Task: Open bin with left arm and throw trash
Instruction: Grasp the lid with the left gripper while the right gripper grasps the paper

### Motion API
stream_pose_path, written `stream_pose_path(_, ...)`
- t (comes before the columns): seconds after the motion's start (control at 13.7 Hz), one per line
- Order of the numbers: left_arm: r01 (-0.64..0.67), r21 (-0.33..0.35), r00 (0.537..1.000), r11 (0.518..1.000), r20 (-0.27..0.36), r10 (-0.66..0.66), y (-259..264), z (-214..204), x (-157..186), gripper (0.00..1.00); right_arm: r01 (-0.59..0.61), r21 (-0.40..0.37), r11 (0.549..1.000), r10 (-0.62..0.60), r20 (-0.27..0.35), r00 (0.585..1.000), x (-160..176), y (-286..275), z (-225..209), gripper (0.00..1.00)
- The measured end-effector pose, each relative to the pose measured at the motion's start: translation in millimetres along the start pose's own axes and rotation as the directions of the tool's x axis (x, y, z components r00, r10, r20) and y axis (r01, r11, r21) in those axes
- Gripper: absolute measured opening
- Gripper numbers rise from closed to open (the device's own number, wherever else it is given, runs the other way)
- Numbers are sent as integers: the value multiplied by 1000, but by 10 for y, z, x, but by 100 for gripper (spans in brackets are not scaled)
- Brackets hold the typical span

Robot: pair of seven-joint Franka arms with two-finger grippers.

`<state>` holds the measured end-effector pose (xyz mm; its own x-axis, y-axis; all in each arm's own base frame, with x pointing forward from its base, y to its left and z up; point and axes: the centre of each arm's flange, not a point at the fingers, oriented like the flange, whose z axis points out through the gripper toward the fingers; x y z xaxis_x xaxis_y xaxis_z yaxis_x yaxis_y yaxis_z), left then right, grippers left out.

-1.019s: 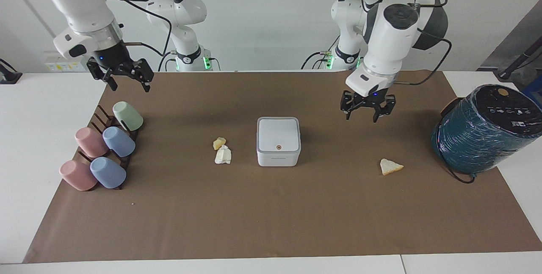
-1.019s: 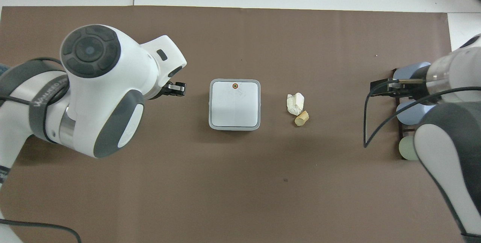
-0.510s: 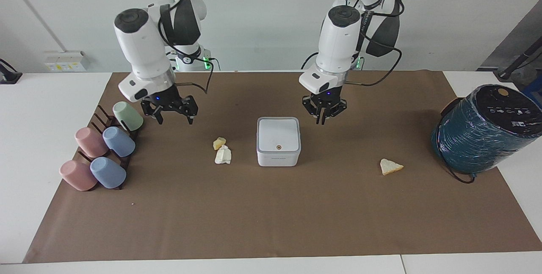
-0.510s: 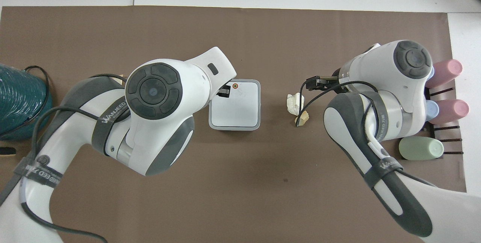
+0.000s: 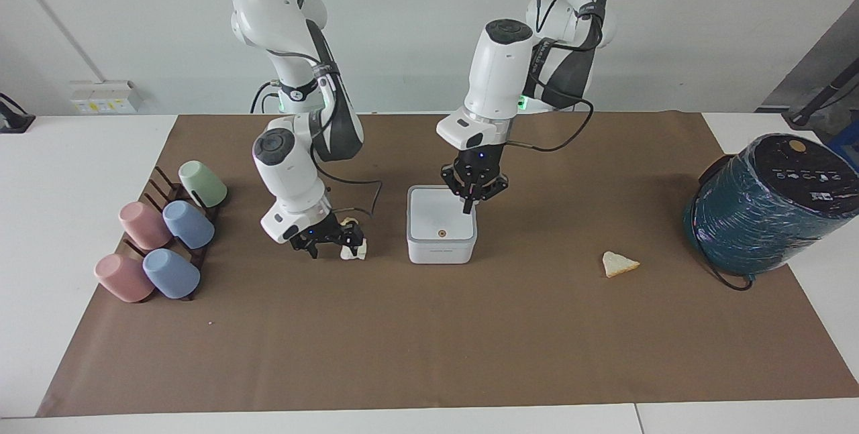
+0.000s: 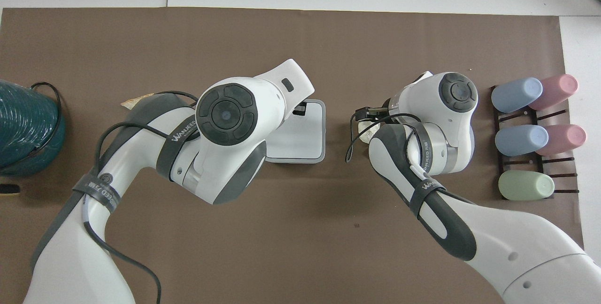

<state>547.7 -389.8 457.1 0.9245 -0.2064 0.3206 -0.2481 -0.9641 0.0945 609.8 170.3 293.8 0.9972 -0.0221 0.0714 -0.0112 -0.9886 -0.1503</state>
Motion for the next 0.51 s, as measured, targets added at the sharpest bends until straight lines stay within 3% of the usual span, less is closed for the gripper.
stream_pose_path(0.36,46,-21,999,999,13,-46,58,484,-16,1,8,3,1000,-8,8,1000,-47,-56,-7,100)
stream_pose_path(0.51,41,-22,999,999,16,-40,100,485,-30,1,9,0,1000,-9,19,1000,-92,-57,43,77)
